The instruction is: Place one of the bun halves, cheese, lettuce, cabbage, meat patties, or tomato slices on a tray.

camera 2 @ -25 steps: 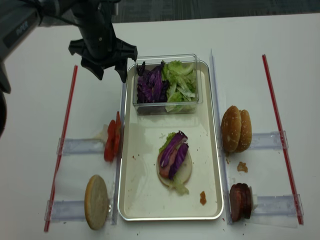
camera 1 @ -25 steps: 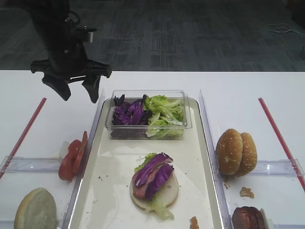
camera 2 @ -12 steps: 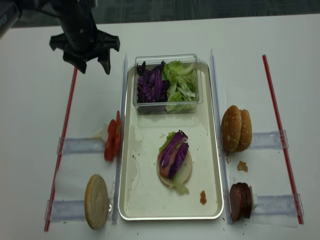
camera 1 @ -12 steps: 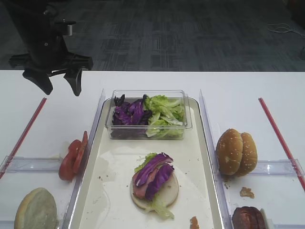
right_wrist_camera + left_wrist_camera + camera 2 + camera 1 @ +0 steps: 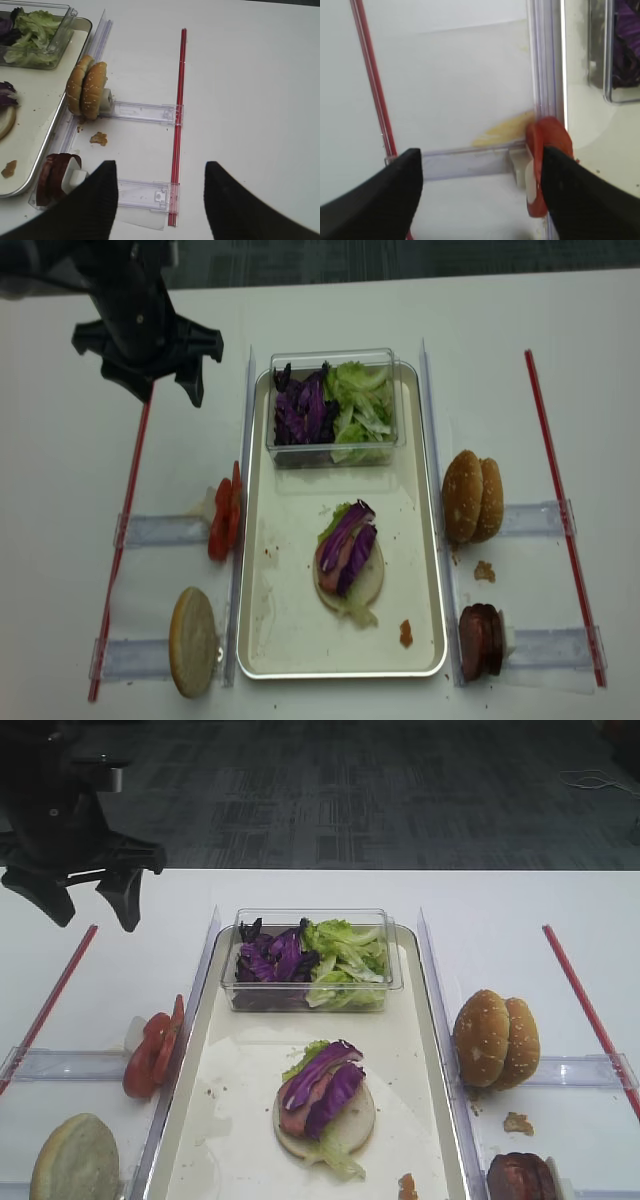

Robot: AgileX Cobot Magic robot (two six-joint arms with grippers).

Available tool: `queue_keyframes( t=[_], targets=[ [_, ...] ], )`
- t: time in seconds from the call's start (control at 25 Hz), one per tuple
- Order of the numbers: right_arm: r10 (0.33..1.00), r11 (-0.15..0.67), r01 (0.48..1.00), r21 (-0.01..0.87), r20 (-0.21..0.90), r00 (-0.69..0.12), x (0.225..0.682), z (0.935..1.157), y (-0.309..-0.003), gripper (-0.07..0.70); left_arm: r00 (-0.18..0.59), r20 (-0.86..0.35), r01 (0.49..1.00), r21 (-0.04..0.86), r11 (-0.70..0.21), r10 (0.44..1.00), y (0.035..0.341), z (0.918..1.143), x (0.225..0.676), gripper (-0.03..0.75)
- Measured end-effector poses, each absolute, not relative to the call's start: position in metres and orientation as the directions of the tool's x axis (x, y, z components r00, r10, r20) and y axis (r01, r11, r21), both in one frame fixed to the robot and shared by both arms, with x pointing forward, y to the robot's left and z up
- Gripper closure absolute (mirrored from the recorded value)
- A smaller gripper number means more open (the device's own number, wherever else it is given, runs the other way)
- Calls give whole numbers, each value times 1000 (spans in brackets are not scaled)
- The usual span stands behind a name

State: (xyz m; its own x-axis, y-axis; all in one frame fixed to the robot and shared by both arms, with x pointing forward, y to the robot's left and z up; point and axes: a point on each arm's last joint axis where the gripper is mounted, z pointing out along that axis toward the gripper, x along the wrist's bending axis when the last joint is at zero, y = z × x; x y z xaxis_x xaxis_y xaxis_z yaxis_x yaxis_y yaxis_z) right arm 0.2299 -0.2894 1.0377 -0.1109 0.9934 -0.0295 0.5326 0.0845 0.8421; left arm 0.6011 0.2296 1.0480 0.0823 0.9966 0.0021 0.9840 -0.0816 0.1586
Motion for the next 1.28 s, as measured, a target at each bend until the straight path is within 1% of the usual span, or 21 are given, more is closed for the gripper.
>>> queue_keyframes(
  t=[0.24,0.52,0.72,1.0,1.16,1.28],
  targets=[
    [993,87,532,842,-31,-112,230,1038,-289,219,87,25,983,162,-89,996,240,1062,558,241],
    [993,87,532,842,-31,-112,230,1038,-289,220,87,45,976,196,-94,995,254,1077,502,242],
    [993,87,532,842,-31,-112,230,1038,-289,219,72,36,966,246,-79,997,263,1088,458,274],
    [993,87,532,842,-31,-112,230,1038,-289,219,66,27,929,364,-72,997,276,1102,400,288],
    [993,87,532,842,-31,-112,230,1038,-289,219,60,26,890,452,-65,998,284,1109,364,288],
    [993,87,532,842,-31,-112,230,1038,-289,219,58,22,851,522,-60,998,290,1112,339,290]
  ],
)
